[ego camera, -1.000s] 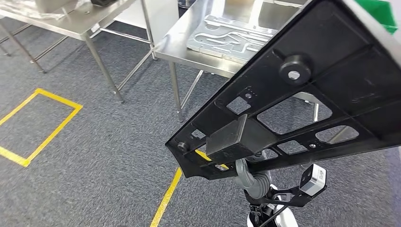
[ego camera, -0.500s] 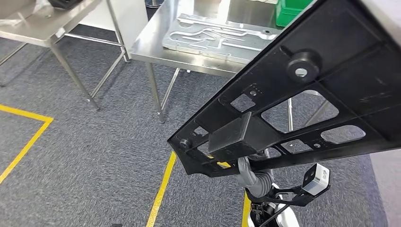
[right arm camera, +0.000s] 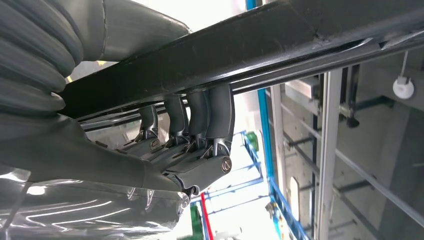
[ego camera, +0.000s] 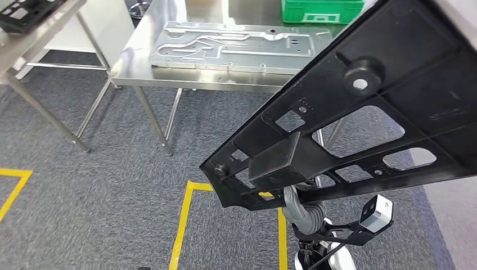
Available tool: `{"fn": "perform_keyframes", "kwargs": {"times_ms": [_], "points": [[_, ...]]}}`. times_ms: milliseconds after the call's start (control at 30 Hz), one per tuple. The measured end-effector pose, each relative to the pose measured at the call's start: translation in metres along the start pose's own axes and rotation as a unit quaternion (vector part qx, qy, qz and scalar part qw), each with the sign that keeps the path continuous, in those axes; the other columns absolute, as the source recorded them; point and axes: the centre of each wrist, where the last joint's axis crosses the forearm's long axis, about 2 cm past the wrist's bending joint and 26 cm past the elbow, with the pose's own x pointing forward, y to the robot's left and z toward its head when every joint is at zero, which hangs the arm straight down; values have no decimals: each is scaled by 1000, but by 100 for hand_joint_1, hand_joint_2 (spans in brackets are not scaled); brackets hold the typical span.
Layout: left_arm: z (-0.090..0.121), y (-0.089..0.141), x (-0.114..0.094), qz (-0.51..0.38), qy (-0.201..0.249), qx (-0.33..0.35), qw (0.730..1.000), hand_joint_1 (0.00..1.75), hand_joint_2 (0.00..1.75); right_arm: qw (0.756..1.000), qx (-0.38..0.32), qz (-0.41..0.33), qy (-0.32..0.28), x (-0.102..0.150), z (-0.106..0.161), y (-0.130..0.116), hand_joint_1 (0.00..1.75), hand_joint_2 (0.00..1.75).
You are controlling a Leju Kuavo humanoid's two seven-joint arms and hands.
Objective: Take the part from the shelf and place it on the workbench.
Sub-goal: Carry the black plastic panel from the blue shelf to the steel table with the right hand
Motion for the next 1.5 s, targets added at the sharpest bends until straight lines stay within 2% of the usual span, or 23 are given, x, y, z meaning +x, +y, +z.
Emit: {"fn": "perform_keyframes", "kwargs": {"times_ms": [833,1500], "points": [[-1,0,3,1,-5,0,1000,0,175,1000,-5,15,5,0,-2,-2,175,175],[0,1,0,-4,9,1,1000,0,175,1000,-18,17,9,-4,3,-3,175,175]]}}
